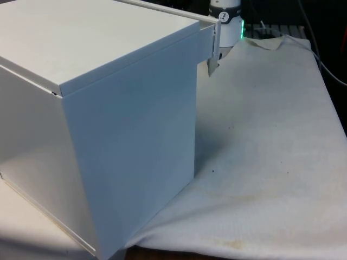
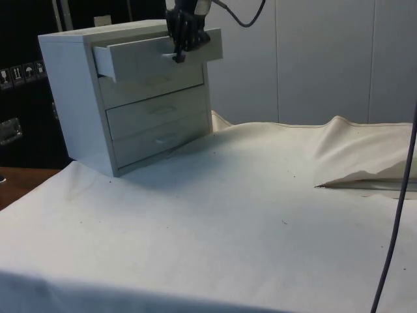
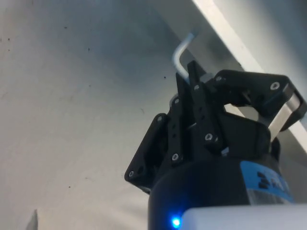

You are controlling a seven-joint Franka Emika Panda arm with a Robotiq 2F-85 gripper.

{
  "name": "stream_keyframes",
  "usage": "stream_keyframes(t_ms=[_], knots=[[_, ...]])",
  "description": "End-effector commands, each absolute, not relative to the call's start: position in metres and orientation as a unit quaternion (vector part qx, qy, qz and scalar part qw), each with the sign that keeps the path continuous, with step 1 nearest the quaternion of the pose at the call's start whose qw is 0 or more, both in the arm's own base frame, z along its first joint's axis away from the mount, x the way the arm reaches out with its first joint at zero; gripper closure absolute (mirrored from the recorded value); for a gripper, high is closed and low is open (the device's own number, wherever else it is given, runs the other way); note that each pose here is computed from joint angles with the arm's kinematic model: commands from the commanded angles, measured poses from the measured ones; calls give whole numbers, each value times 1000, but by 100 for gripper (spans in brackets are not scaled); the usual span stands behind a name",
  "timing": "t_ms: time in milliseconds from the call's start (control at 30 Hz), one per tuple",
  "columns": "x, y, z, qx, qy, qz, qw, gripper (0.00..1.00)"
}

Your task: Open the drawer, then close it.

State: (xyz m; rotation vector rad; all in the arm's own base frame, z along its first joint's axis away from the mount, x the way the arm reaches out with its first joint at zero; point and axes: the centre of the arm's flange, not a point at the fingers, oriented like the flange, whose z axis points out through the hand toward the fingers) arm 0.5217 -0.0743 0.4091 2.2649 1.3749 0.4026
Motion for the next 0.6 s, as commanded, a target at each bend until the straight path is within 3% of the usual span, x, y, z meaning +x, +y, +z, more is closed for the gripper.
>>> stream_keyframes(t_ms=[0, 567], knots=[[516, -66, 410, 819, 505, 146, 231, 100], [495, -73, 409, 820, 508, 153, 217, 100]])
